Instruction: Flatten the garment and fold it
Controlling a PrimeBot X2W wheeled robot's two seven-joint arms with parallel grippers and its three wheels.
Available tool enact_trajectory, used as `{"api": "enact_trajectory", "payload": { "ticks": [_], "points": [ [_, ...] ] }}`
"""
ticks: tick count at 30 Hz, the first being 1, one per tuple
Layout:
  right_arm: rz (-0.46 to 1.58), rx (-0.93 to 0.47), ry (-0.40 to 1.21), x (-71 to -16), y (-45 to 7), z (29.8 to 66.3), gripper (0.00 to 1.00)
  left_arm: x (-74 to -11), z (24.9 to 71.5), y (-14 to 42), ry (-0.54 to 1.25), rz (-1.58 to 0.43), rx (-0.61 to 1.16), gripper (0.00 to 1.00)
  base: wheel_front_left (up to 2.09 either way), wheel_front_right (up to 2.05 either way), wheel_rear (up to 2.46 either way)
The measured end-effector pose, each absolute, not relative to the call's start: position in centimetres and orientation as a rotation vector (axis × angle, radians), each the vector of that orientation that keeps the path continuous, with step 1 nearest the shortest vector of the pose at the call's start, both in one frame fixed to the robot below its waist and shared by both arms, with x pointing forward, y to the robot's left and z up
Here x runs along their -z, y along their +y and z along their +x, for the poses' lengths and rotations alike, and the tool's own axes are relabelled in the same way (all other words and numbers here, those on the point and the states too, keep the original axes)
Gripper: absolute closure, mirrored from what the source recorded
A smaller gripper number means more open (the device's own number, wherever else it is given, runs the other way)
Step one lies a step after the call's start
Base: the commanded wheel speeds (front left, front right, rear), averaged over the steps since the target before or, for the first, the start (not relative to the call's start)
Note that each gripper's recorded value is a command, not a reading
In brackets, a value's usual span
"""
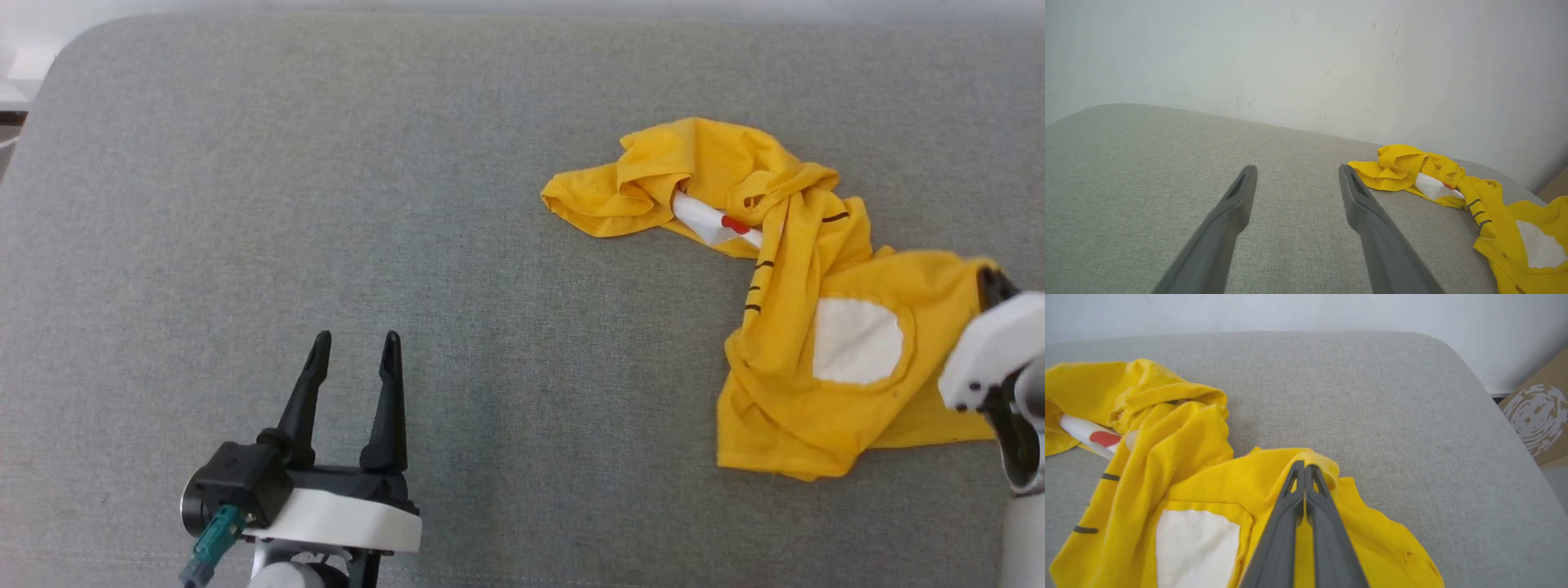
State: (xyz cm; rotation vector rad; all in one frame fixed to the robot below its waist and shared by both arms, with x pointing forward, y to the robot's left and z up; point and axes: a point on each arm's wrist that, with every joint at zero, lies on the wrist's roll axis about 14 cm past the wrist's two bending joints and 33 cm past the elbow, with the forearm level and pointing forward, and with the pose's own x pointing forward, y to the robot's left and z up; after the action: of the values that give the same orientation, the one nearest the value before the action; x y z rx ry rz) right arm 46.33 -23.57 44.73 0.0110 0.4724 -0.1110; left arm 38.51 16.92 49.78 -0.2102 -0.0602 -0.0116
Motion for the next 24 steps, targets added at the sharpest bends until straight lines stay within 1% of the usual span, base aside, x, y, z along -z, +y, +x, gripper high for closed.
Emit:
{"api": "enact_trajectory", "payload": {
  "ticks": [3,6,10,13,18,21,24],
  "points": [
    [-0.008,0.036,0.386,-47.9,-21.4,47.7,1.0,-50.1,38.4,17.0,-0.07,-0.214,0.01,0.0,0.0,0.0,0.0],
    [-0.017,-0.089,0.301,-51.3,-17.3,48.8,1.0,-50.5,38.2,17.3,-0.082,-0.217,-0.003,0.0,0.0,0.0,0.0],
    [-0.057,-0.316,0.238,-54.4,-9.7,48.8,1.0,-51.1,37.8,17.7,-0.097,-0.214,-0.015,0.0,0.0,0.0,0.0],
    [-0.075,-0.512,0.224,-55.3,-3.2,47.4,1.0,-51.4,37.4,18.2,-0.106,-0.213,-0.031,0.0,0.0,0.0,0.0],
    [-0.067,-0.795,0.304,-53.5,5.6,43.6,1.0,-51.6,36.8,19.1,-0.113,-0.221,-0.061,0.0,0.0,0.0,0.0],
    [-0.07,-0.9,0.396,-50.7,8.5,41.4,1.0,-51.4,36.3,19.7,-0.108,-0.226,-0.082,0.0,0.0,0.0,0.0],
    [-0.047,-0.965,0.497,-47.8,10.1,39.8,1.0,-51.1,35.8,20.1,-0.097,-0.23,-0.1,0.0,0.0,0.0,0.0]
  ]
}}
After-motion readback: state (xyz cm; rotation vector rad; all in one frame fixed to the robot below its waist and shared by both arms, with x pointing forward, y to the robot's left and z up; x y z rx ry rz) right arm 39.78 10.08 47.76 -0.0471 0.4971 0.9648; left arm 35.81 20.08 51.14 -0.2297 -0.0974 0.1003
